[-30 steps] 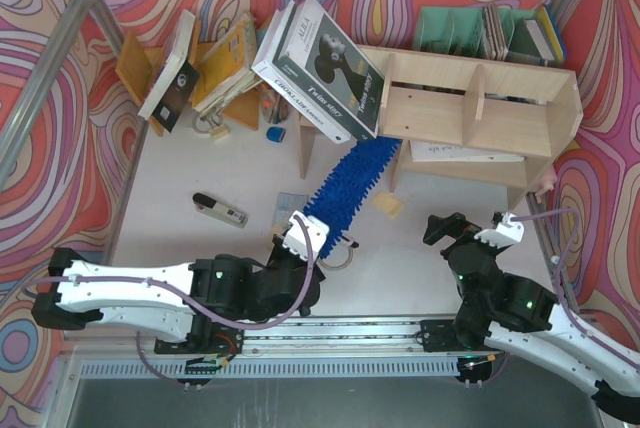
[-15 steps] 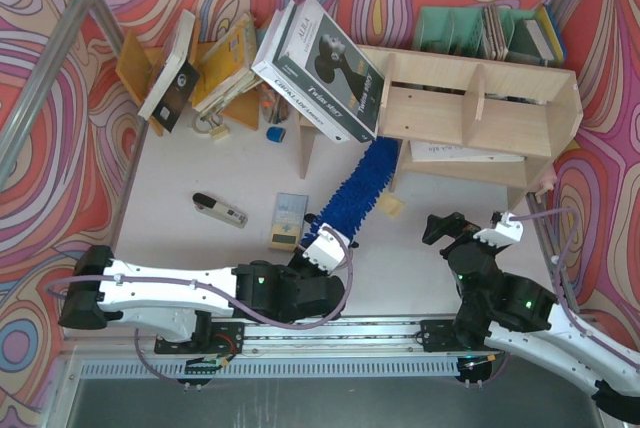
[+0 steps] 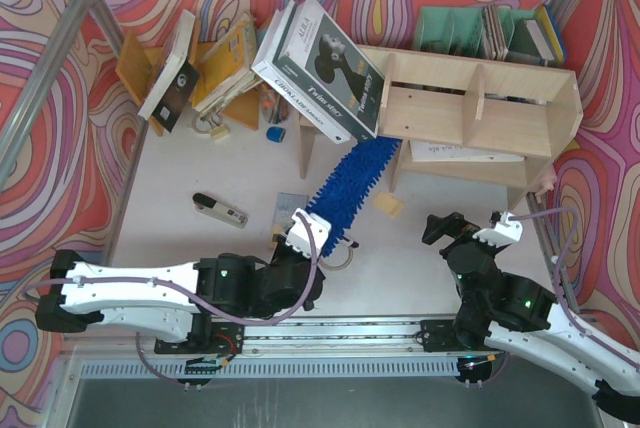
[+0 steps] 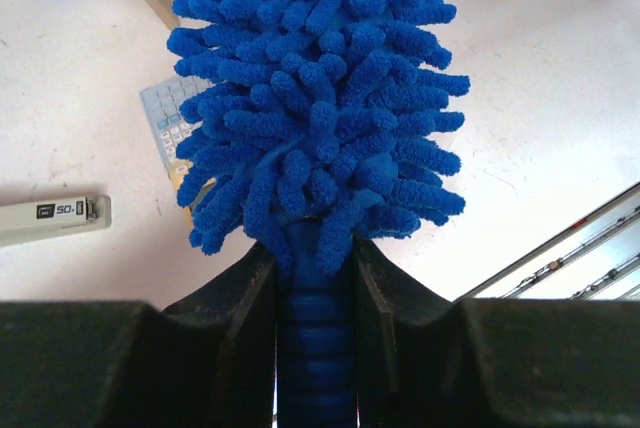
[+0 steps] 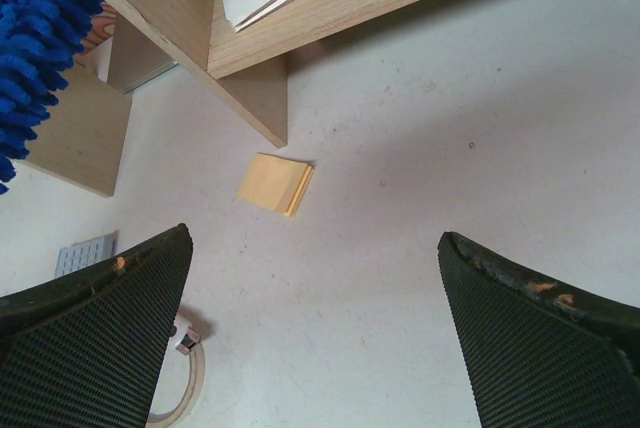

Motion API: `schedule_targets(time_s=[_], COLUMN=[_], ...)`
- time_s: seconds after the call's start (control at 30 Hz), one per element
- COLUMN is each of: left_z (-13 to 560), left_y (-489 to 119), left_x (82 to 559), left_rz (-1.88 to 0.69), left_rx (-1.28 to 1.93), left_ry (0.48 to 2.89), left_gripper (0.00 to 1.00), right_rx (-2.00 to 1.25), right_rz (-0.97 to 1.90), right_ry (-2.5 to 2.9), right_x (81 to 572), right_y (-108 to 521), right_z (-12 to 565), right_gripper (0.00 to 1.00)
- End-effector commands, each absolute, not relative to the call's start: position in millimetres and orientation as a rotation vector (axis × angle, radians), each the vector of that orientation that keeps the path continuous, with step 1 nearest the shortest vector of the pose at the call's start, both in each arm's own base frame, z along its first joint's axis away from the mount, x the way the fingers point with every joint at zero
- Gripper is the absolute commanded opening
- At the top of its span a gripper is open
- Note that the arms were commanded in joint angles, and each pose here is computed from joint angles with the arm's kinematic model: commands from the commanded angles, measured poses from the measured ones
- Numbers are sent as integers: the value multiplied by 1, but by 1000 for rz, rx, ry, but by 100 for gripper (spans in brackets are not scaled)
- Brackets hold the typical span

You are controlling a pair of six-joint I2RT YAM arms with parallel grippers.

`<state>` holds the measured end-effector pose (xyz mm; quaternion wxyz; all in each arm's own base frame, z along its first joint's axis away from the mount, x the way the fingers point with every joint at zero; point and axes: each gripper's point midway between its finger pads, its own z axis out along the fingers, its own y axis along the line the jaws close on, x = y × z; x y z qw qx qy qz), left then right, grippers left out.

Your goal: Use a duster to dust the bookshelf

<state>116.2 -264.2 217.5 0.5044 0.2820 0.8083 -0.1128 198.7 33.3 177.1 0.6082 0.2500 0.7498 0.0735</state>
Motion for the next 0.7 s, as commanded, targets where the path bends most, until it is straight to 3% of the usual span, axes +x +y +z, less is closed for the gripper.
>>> schedule_targets(time_s=[0.0,0.3,0.67], left_z=[216,157,199], left_y=[-273,-289,-296], left_x=[119,108,117], left_rz=[-278,-169,-195], left_rx=[651,768,734], left_ry=[1943,2050,1965], left_gripper=[0,0,0], right_rx=[589,587,588], right_rz=[159,157,173], right_ry=[1718,1724,1715], right_x=[199,199,198], right_y=[31,31,31], right_z=[177,177,178], right_gripper=[99,99,99])
